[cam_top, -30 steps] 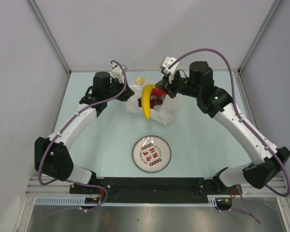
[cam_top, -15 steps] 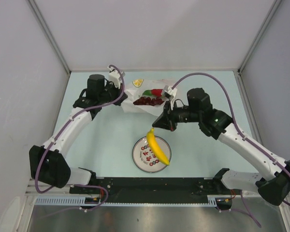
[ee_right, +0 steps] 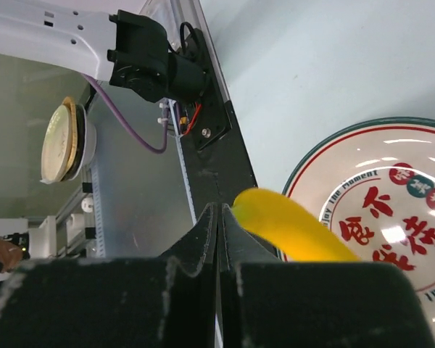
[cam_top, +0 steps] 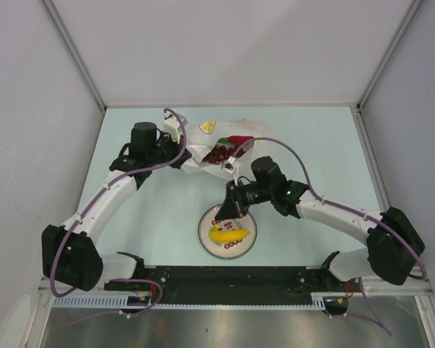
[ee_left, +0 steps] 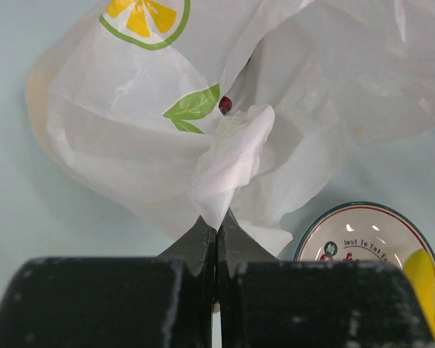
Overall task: Take the fake fruits out of the plastic bag
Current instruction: Place the fake fruit on the plate.
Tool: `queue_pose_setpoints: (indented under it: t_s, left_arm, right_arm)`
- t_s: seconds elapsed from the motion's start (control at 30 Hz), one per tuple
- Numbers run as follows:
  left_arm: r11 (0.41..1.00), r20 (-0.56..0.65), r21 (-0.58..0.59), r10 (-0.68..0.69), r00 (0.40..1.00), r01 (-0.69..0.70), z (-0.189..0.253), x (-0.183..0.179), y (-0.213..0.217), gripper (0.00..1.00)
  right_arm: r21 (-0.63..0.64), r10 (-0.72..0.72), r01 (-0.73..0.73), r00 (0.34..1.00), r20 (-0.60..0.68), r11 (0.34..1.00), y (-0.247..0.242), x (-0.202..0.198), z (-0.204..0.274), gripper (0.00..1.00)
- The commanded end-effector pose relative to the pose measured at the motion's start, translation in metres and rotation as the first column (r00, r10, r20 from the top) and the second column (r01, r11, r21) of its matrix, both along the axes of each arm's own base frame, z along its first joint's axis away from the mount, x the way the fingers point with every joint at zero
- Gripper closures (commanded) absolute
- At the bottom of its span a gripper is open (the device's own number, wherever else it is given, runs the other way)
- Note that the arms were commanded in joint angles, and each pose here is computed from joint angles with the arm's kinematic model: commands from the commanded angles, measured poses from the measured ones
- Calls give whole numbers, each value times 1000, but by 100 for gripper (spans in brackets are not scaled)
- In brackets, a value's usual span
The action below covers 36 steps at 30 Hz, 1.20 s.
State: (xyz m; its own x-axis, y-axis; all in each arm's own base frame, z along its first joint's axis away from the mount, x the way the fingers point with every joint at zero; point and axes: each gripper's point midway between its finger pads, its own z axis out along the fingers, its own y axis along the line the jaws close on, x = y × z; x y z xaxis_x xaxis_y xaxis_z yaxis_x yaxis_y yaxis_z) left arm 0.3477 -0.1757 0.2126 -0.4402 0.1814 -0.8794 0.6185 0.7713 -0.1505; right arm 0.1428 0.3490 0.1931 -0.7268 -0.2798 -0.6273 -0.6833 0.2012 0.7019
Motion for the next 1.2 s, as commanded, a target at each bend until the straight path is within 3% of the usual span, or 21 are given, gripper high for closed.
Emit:
queue_pose_setpoints:
  t_s: [0.0,0.23,0.4,0.5,0.53,0.6,0.63,0.67,0.77,0.83,0.93,1.0,1.17]
  left_arm:
    - [999,47,-42,-20,999,22,17,-6,-4,100]
    - [999,44,-39,-13,999,15,16,-6,-2,100]
    - [999,44,-41,-15,999,17,19,0,-5,100]
    - [999,48,-48,-12,999,15,23,2,-6,100]
    - [999,47,-48,-9,999,11,23,2,-5,100]
    - [999,51,-52,-9,999,11,26,2,-5,100]
    - [999,51,-53,-8,999,11,26,0,-5,100]
    - [998,53,-55,-8,999,11,28,0,-5,100]
    - [998,67,-59,-2,998,6,33,-1,-4,100]
    - [998,77,-64,0,997,5,38,-3,-3,100]
    - [997,90,-71,-1,996,7,44,-5,-4,100]
    - [997,100,-76,0,995,7,49,-6,-3,100]
    - [997,121,-80,-2,993,11,57,-10,-2,100]
  right_arm:
    - [85,34,-32,999,-24,996,24,2,5,100]
    - [-7,-9,8,990,-141,1000,33,23,-51,100]
    - [-30,-110,106,981,-161,994,28,68,-70,100]
    - [-45,-129,124,978,-166,991,25,82,-73,82]
    - [-41,-129,124,979,-156,991,23,83,-70,68]
    - [-34,-115,112,990,-84,993,17,85,-57,59]
    - [-41,-114,112,992,-55,993,14,86,-53,48]
    - [-65,-139,138,990,-17,988,7,86,-46,46]
    - [-117,-116,136,980,164,984,-9,79,-36,41]
    - [-165,-18,83,931,364,983,-10,64,-33,39]
    - [-240,87,42,862,500,970,-13,43,-36,39]
    - [-257,109,36,843,527,966,-14,40,-39,38]
    - [-343,201,20,777,597,939,-19,48,-69,24]
